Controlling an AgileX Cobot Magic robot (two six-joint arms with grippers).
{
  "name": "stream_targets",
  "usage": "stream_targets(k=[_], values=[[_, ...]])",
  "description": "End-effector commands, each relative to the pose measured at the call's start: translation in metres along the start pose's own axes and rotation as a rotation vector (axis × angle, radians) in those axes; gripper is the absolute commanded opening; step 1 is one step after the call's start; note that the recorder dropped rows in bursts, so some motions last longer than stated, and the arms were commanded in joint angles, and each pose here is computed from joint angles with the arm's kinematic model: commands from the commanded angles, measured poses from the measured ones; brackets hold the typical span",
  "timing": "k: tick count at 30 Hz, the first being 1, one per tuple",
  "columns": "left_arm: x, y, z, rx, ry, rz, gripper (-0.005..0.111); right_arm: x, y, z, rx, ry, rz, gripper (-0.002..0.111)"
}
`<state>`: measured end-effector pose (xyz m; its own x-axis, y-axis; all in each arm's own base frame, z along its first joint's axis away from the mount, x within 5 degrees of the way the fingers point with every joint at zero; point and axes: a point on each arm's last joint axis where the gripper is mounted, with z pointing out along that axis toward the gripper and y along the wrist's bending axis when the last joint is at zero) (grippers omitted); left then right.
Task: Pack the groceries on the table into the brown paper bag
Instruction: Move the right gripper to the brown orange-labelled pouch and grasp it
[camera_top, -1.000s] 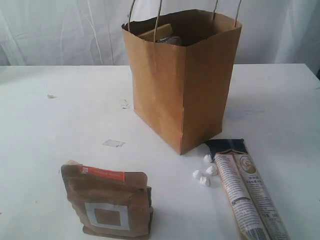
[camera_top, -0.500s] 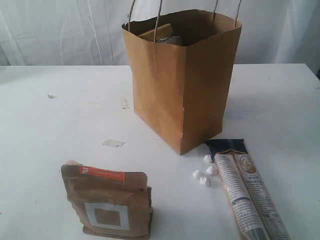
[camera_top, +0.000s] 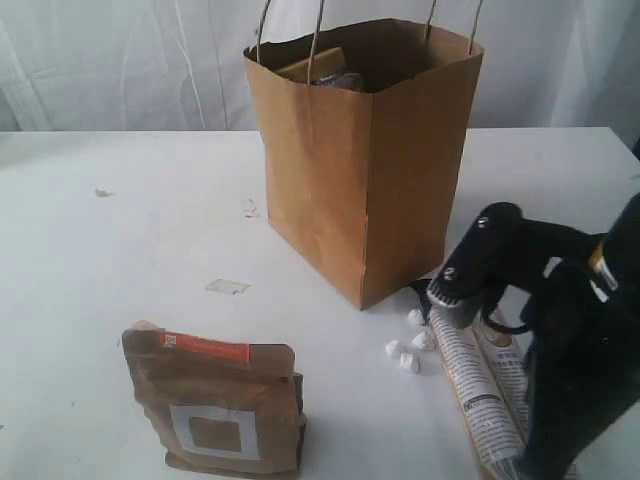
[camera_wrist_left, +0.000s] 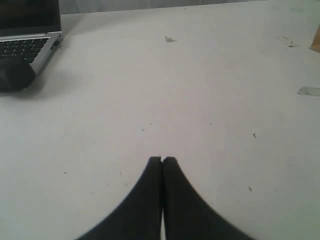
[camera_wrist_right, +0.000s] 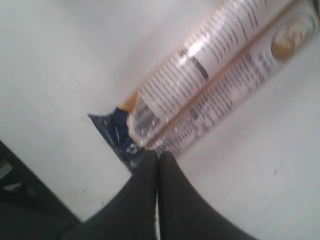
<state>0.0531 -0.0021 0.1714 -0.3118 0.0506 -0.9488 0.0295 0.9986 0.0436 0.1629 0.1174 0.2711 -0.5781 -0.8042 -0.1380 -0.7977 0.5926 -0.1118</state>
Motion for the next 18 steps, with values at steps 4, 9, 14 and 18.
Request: stream_targets(k=[4, 9, 14, 18], values=[[0.001, -0.001, 0.0, 0.007, -0.004, -0.005, 0.0, -0.033, 0.04, -0.01, -0.079, -0.328, -0.392, 0.045], [0.001, -0.001, 0.0, 0.007, -0.004, -0.005, 0.0, -0.063, 0.039, -0.023, -0.017, -0.678, -0.362, 0.093], [0.001, -0.001, 0.0, 0.007, -0.004, -0.005, 0.0, -0.079, 0.064, -0.012, -0.093, -0.742, -0.565, 0.092], [0.001, -0.001, 0.0, 0.007, -0.004, -0.005, 0.0, -0.095, 0.062, 0.002, -0.044, -0.768, -0.53, 0.092]])
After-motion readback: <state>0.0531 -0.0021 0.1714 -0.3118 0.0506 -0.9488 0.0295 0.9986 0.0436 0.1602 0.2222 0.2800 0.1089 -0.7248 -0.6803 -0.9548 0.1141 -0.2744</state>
